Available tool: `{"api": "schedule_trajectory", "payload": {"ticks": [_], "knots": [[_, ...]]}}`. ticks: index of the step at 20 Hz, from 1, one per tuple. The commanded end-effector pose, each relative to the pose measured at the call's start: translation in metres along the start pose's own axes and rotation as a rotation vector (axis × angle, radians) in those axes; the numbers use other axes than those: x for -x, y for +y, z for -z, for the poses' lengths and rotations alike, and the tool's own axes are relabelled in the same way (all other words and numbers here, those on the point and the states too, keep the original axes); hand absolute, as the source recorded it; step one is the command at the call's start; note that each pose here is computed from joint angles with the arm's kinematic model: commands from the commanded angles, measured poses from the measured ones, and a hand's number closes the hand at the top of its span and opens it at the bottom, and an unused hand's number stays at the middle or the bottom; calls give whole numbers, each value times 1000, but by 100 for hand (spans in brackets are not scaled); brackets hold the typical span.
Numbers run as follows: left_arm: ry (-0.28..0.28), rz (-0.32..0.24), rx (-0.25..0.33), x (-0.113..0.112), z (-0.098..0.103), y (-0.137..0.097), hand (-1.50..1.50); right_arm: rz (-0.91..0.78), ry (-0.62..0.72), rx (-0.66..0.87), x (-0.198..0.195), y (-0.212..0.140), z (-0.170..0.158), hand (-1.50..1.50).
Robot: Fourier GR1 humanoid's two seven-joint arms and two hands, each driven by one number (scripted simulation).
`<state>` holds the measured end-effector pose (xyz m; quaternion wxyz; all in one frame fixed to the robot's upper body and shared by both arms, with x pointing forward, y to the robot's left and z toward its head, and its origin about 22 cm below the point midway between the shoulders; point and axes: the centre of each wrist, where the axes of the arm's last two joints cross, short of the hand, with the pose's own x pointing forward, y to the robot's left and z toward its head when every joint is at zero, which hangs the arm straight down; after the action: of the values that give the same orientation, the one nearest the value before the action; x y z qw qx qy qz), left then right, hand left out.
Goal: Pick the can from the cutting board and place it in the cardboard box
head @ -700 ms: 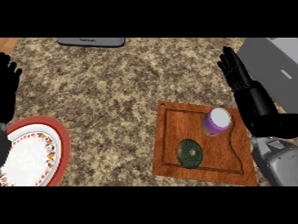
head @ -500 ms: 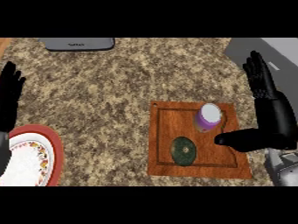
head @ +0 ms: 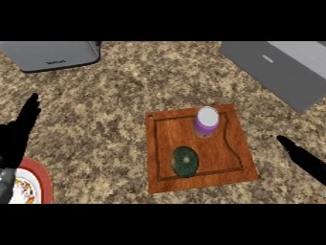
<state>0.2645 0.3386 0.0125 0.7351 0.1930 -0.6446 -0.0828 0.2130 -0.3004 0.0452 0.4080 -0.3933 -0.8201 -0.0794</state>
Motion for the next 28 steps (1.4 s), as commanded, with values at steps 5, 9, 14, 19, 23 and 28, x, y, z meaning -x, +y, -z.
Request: {"api": "schedule_trajectory", "payload": {"ticks": [5, 9, 14, 19, 23, 28], "knots": [[-64, 82, 122, 7, -15, -25, 0, -442, -64, -94, -2, -63, -141, -150], [-83, 87, 152, 11, -11, -41, 0, -490, 30, -88, -50, -56, -190, -150], [-120, 79, 169, -6, -5, -49, 0, -501, 98, -125, -100, -51, -202, -150], [-121, 87, 187, -21, 3, -52, 0, -601, 205, -194, -122, -60, -217, -150], [-125, 97, 176, -26, 8, -57, 0, -663, 261, -183, -119, -59, -205, -150], [-134, 98, 199, -7, -3, -49, 0, -729, 340, -211, -133, -60, -186, -150]]}}
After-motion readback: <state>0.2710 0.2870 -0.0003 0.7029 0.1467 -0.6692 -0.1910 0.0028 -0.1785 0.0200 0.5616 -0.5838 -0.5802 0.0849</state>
